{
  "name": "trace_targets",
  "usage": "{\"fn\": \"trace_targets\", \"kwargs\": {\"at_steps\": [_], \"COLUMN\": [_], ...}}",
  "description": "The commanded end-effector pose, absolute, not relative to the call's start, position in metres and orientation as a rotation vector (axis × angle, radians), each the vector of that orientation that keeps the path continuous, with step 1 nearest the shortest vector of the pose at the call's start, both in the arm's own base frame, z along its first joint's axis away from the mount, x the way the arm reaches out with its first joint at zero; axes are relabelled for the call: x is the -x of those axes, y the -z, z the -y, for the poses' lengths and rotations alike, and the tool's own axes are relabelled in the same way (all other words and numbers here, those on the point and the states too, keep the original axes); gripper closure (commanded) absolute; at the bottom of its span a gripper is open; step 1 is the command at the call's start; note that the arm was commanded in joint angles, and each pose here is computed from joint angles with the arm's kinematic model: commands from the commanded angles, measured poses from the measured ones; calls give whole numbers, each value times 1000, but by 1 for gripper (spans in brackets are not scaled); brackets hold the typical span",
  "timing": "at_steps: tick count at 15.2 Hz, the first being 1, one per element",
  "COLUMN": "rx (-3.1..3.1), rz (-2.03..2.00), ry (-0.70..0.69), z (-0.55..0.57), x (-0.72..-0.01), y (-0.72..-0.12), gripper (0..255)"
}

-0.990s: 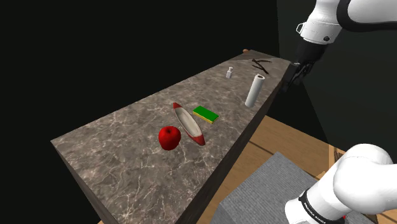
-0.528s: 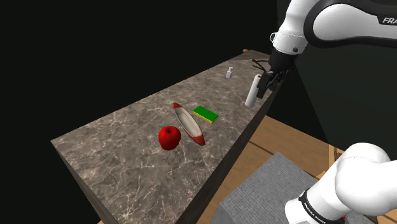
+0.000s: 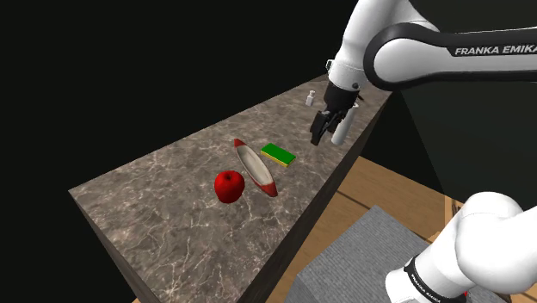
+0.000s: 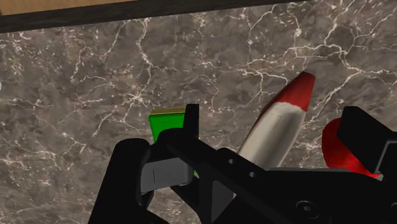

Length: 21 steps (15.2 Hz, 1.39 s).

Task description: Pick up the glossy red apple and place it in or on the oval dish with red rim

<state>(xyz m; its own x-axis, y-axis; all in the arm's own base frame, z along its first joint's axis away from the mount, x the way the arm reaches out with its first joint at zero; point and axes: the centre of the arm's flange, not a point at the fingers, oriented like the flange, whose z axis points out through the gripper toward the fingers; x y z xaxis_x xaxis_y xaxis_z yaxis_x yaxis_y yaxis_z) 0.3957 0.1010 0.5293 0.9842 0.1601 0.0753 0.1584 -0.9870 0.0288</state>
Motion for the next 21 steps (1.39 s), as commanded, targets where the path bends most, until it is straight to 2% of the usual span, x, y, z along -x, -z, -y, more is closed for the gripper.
{"fn": "trace_targets", "kwargs": {"at_steps": [1,21], "rx": [-3111,-3115], "rz": [-287,-620], "ry": [-137,-268], "z": [-121,-302], "x": [-409,-501], "y": [-516,-416], "gripper": [0,0]}}
